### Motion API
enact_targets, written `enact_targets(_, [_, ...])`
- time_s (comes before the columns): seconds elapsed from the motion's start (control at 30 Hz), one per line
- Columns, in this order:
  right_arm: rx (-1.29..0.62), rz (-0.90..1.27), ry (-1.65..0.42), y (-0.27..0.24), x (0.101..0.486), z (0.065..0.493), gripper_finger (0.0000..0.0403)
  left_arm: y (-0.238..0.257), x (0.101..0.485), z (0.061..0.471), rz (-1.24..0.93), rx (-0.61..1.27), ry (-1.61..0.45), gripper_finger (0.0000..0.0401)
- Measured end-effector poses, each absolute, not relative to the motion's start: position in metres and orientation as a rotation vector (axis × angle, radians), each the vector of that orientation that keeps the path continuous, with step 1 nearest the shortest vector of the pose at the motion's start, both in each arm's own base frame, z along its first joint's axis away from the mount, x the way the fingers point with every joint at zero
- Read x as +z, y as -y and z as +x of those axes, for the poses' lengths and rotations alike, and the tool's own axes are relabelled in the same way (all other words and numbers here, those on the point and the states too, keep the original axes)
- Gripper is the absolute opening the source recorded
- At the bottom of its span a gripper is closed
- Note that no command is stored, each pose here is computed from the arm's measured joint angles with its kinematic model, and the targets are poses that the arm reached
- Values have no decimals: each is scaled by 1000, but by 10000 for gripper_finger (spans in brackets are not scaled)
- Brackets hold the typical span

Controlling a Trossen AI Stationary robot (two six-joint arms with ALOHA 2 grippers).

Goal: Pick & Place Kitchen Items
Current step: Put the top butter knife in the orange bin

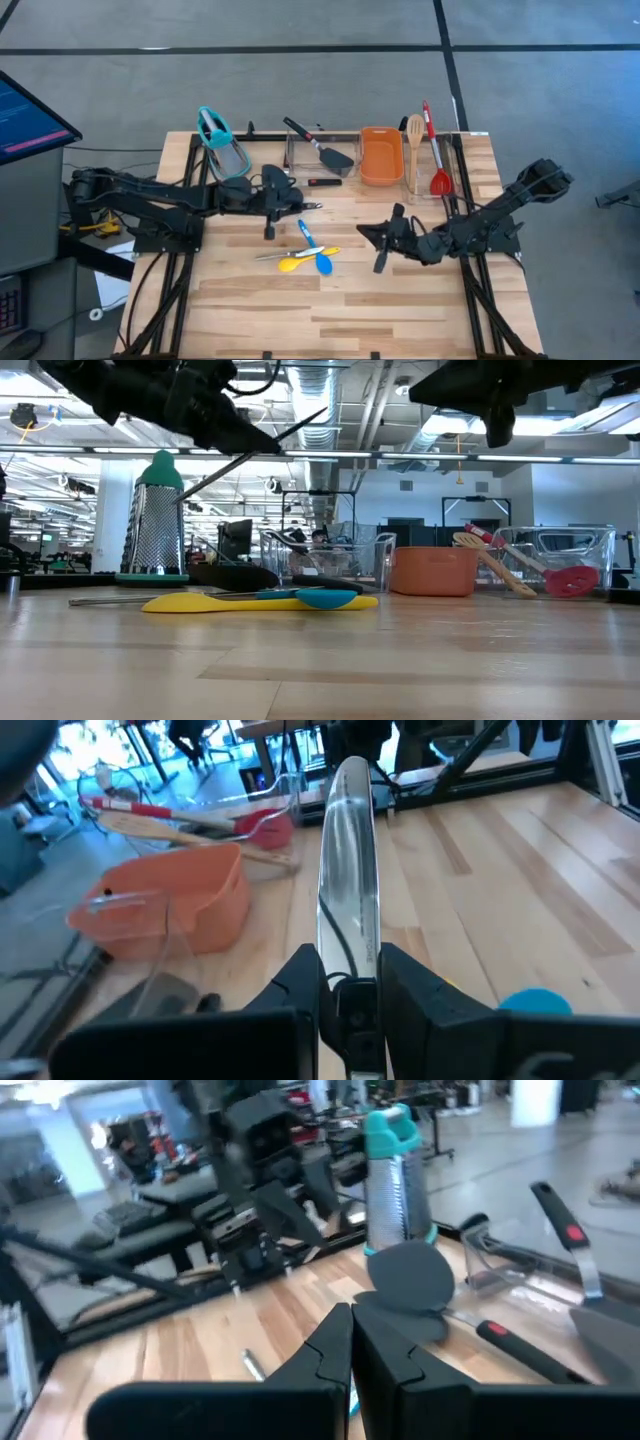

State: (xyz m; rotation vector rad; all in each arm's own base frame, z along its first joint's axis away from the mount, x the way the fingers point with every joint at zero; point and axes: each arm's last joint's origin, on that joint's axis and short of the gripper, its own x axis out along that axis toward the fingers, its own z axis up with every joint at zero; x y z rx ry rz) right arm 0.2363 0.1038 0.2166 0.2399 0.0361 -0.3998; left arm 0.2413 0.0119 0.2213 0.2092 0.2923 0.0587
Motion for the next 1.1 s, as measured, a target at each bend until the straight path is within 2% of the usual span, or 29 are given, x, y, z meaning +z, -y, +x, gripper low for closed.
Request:
enact_targets(0.27, [-506, 308, -45, -82, 201, 253, 1, -13, 246, 249, 263, 95, -186, 42])
enact_targets(0.4, [-476, 335, -71, -71, 189, 265, 1, -11, 254, 251, 304, 88, -149, 40])
enact_targets(0.63, [-472, 344, 105, -59, 191, 285, 7, -10, 258, 252, 313, 93, -133, 40])
enact_targets(0.77, [-412, 341, 188, -55, 200, 304, 46, -10, 258, 252, 313, 97, -134, 42])
enact_targets(1.0, [-421, 350, 231, -53, 209, 342, 157, -11, 258, 252, 322, 122, -139, 41])
enact_targets(1.1, [-421, 317, 234, -56, 211, 353, 192, -11, 257, 252, 348, 138, -144, 43])
